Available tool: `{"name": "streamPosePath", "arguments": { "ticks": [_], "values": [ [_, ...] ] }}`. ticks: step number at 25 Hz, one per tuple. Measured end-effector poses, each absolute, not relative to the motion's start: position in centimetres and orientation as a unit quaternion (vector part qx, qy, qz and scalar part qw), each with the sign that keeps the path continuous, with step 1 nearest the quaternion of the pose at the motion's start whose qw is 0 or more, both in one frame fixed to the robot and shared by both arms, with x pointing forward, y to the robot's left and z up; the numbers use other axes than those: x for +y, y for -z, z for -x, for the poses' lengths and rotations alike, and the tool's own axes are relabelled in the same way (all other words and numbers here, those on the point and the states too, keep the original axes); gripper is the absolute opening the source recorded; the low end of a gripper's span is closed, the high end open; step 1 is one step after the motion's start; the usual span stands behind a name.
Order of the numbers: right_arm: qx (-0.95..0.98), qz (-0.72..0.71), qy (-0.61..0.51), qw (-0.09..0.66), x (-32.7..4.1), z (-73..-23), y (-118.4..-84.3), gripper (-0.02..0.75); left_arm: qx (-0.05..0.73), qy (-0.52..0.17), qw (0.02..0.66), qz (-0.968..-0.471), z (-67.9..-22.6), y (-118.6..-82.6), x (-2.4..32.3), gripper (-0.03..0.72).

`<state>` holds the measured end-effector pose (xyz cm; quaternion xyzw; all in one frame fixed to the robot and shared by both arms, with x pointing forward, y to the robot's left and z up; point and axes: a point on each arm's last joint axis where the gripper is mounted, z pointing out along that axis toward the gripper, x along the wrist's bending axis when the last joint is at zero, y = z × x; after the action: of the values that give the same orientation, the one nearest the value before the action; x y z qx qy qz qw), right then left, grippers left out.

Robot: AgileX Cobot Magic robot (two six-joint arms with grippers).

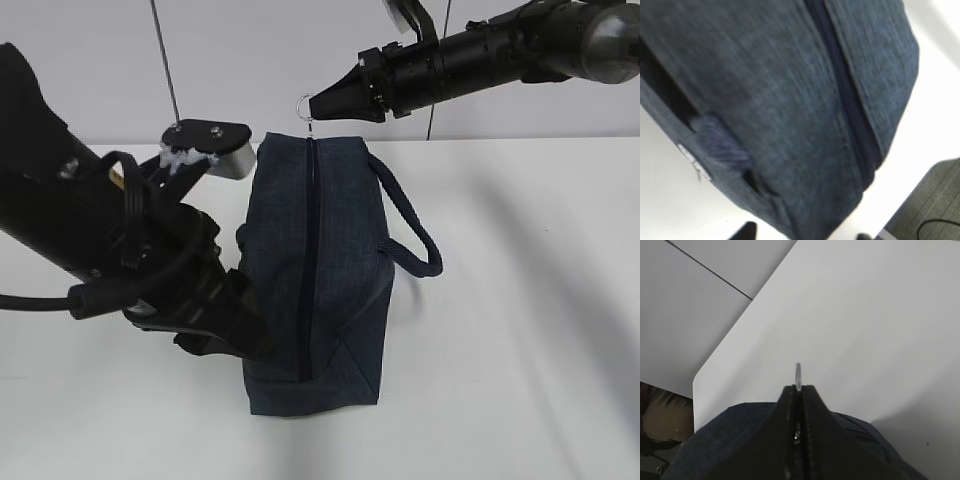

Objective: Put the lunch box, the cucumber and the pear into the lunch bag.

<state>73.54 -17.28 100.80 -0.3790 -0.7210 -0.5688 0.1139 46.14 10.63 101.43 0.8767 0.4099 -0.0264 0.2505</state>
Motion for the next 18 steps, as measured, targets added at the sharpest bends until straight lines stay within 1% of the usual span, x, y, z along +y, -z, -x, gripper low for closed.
{"name": "streamPosePath", "arguments": {
  "ticks": [1,2,4,8,13,15,18],
  "values": [
    [-0.721,0.380,0.569,0.113,-17.4,-73.6,-100.8,0.000,0.415,0.027,0.253,-0.874,-46.2,-101.5,10.8,0.351],
    [-0.721,0.380,0.569,0.113,-17.4,-73.6,-100.8,0.000,0.419,0.025,0.256,-0.871,-46.4,-101.7,10.9,0.384],
    [-0.720,0.381,0.569,0.113,-17.5,-73.6,-100.8,0.000,0.431,0.025,0.266,-0.862,-46.6,-102.1,11.4,0.424],
    [-0.720,0.380,0.569,0.113,-17.5,-73.6,-100.8,0.000,0.471,0.005,0.315,-0.824,-47.9,-103.2,12.4,0.442],
    [-0.720,0.380,0.569,0.114,-17.5,-73.6,-100.8,0.000,0.546,-0.008,0.381,-0.746,-50.2,-104.0,14.0,0.445],
    [-0.721,0.380,0.569,0.115,-17.5,-73.6,-100.8,0.000,0.564,-0.025,0.406,-0.719,-51.0,-104.3,14.4,0.445],
    [-0.721,0.378,0.568,0.117,-17.5,-73.5,-100.8,0.000,0.569,-0.047,0.433,-0.697,-52.1,-105.6,14.6,0.445]
  ]
}}
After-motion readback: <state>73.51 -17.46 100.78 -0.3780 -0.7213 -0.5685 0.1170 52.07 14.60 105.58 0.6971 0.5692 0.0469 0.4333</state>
